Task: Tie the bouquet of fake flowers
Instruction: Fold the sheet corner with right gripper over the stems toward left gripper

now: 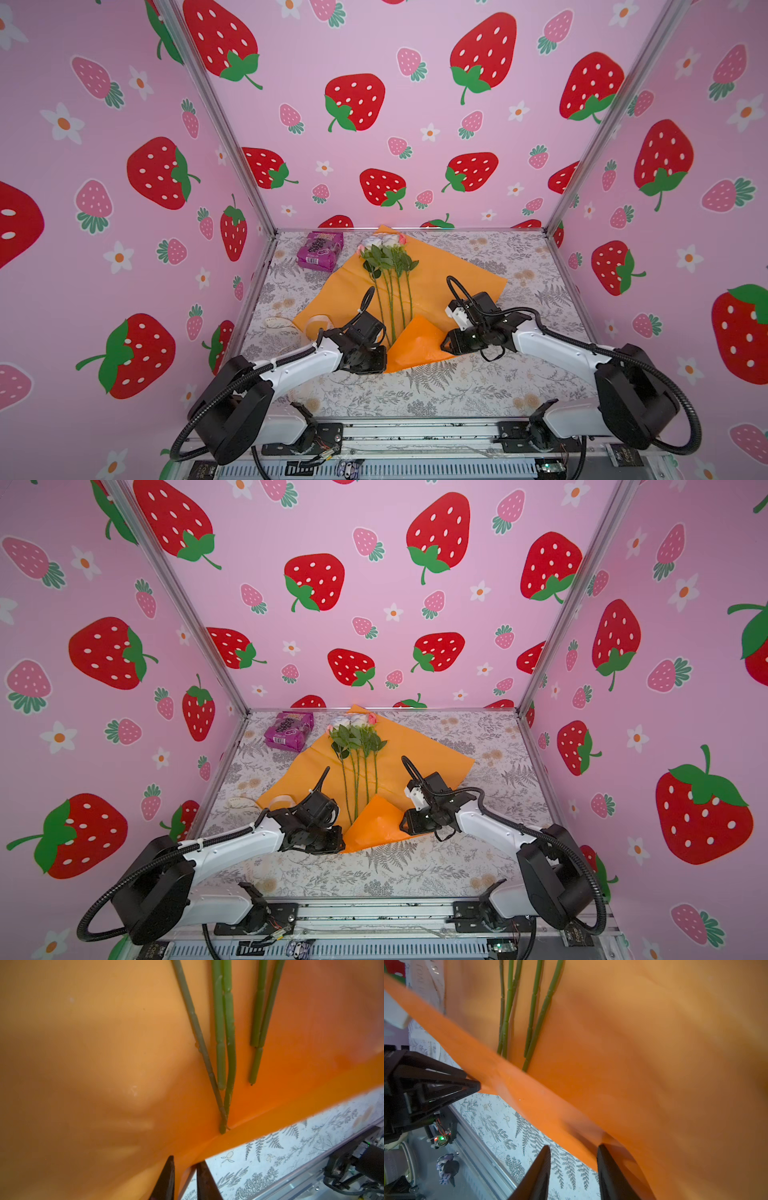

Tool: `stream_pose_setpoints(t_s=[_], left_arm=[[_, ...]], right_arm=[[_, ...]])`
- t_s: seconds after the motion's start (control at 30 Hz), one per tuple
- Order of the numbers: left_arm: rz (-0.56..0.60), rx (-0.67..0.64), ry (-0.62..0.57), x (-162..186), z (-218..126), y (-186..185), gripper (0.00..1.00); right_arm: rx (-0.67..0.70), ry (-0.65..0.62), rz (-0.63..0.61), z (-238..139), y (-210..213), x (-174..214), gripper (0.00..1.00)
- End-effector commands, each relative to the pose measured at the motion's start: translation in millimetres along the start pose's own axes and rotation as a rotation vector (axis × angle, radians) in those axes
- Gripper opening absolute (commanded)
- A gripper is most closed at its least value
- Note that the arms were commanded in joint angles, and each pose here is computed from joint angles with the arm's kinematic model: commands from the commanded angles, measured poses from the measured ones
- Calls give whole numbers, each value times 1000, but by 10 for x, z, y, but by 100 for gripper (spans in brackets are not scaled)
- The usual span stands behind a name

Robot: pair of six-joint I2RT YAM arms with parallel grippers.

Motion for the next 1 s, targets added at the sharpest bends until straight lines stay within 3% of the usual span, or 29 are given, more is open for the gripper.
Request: stream_pose_setpoints(t_s=[0.0, 0.27, 0.37, 0.47, 0.77, 0.87, 0.97], left_arm=[[-38, -55, -8, 2, 23, 87, 14], [-41, -49, 7, 4, 55, 85, 12], [-36, -57, 7, 8, 39, 96, 12], [-27, -72, 2, 10, 23, 114, 1], [-32, -101, -6, -19, 10, 139, 0], [-19, -52, 2, -23, 14, 83, 4], [-6, -17, 6, -29, 10, 40, 5]], right_arm=[[-79, 3, -51, -43, 154, 66, 41], [0, 68, -29, 135, 57, 182, 37], [111, 56, -27, 168, -55, 157, 32], [232, 53, 9, 197, -213, 150, 28], [412, 53, 36, 128, -395, 186, 27], [342, -17, 6, 15, -251, 59, 28], [110, -111, -35, -68, 35, -54, 27]])
Point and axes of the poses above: each gripper's point midway between its finger pads, its own z axis out along the fingers, its own y axis along the line the jaws close on, x = y × z, the point moved 8 cm from there along -z, back along the fingers, and after that the axes turned 7 degrees about -z, right-handed, at the moved point
